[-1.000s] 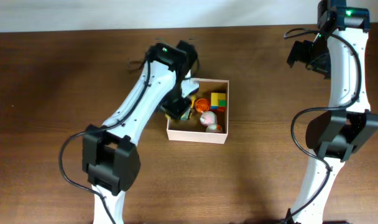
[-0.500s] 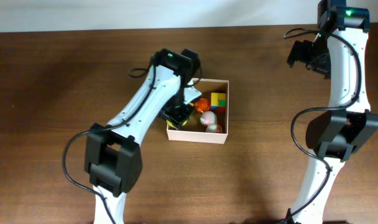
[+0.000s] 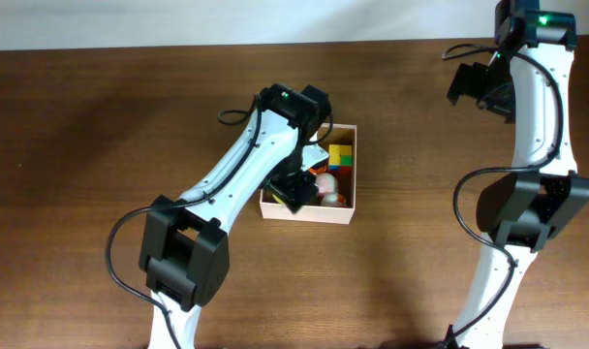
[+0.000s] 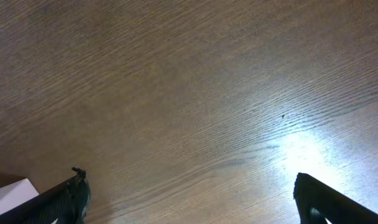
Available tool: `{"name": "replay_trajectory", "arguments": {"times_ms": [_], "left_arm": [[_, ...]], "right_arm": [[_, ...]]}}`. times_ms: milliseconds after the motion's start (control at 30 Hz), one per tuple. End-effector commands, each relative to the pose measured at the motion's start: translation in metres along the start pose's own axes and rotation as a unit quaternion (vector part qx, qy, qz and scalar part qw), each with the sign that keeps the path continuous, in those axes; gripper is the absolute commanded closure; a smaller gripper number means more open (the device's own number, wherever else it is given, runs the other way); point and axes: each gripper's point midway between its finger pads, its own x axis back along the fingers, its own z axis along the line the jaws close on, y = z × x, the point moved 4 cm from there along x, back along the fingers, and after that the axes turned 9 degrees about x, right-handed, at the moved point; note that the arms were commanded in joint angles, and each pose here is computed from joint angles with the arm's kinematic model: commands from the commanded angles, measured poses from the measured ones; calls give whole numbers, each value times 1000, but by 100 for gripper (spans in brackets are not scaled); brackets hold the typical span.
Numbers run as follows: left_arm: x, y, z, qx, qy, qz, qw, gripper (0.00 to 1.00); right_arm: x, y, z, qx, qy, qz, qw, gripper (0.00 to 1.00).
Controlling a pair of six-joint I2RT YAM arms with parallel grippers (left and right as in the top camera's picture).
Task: Pack container
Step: 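Lower the ball into the box's lower left and open the left gripper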
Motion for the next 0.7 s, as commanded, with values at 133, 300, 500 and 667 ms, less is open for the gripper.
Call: {"name": "replay_trajectory", "arguments": {"times_ms": [133,300,500,667], "left_arm": [[1,6,3,0,10,-20,1000,1],[2,13,3,0,11,-38,999,1],[18,25,4,0,12,-76,997,0],[63,43,10,20,25,-154,988,1]], "right_arm": [[18,1,0,-4,5,-23,1000,1],[18,1,0,-4,5,-23,1000,1],[18,1,0,-4,5,-23,1000,1],[18,1,0,-4,5,-23,1000,1]]}}
